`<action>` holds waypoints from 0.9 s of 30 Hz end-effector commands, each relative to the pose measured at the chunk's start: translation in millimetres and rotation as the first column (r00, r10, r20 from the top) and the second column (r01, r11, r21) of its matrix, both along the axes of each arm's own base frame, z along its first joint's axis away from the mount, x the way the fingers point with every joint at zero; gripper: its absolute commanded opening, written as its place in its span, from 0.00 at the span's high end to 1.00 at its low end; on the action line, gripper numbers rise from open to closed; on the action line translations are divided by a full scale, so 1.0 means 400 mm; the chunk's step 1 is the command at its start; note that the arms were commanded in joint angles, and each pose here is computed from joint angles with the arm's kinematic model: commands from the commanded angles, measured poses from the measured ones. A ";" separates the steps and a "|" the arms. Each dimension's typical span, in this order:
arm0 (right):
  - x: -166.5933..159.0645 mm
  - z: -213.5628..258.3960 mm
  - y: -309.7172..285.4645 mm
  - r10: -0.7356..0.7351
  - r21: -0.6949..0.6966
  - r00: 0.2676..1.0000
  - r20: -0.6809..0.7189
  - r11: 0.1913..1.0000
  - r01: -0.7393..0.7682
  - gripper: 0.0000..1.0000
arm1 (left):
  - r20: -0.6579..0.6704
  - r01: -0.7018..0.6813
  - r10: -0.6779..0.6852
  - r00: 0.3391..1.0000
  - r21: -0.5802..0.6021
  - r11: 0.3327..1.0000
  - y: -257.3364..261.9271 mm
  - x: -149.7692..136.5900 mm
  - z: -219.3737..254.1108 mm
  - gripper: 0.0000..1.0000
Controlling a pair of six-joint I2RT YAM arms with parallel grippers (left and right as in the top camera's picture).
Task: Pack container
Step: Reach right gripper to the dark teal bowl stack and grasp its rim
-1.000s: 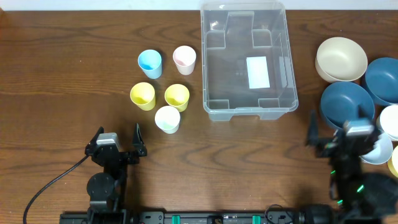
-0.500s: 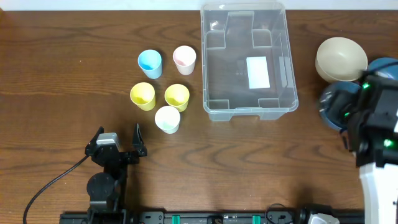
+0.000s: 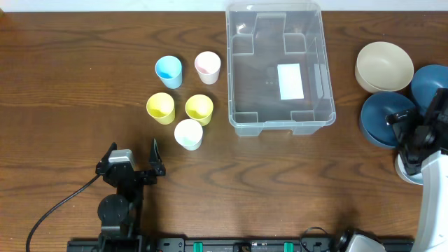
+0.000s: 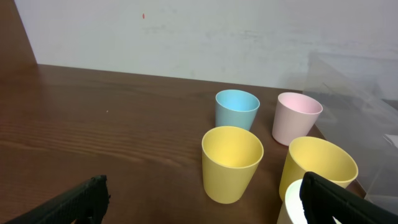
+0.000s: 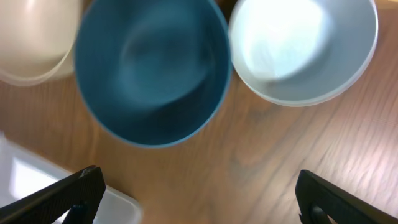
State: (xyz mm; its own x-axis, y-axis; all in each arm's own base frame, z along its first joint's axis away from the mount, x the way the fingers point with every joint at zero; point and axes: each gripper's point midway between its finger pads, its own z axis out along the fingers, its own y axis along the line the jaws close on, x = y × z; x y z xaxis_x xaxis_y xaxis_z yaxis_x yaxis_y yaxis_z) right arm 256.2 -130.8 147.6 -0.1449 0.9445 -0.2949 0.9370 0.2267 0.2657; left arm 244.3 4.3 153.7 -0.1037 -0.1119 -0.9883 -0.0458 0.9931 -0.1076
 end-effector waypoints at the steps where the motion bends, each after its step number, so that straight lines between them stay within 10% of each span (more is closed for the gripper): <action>1: -0.027 -0.049 -0.011 -0.291 0.074 0.957 -0.009 0.954 0.291 0.01 | -0.051 -0.014 0.015 0.999 0.020 1.000 0.008 -0.002 -0.045 0.02; 22: 0.070 -0.299 -0.030 -0.405 0.175 0.914 0.004 0.900 0.398 0.01 | -0.051 -0.014 0.015 0.999 0.020 1.000 0.008 -0.002 -0.045 0.02; 27: 0.065 -0.318 -0.028 -0.405 0.175 0.914 -0.021 0.899 0.402 0.36 | -0.051 -0.014 0.015 0.999 0.020 1.000 0.008 -0.002 -0.045 0.02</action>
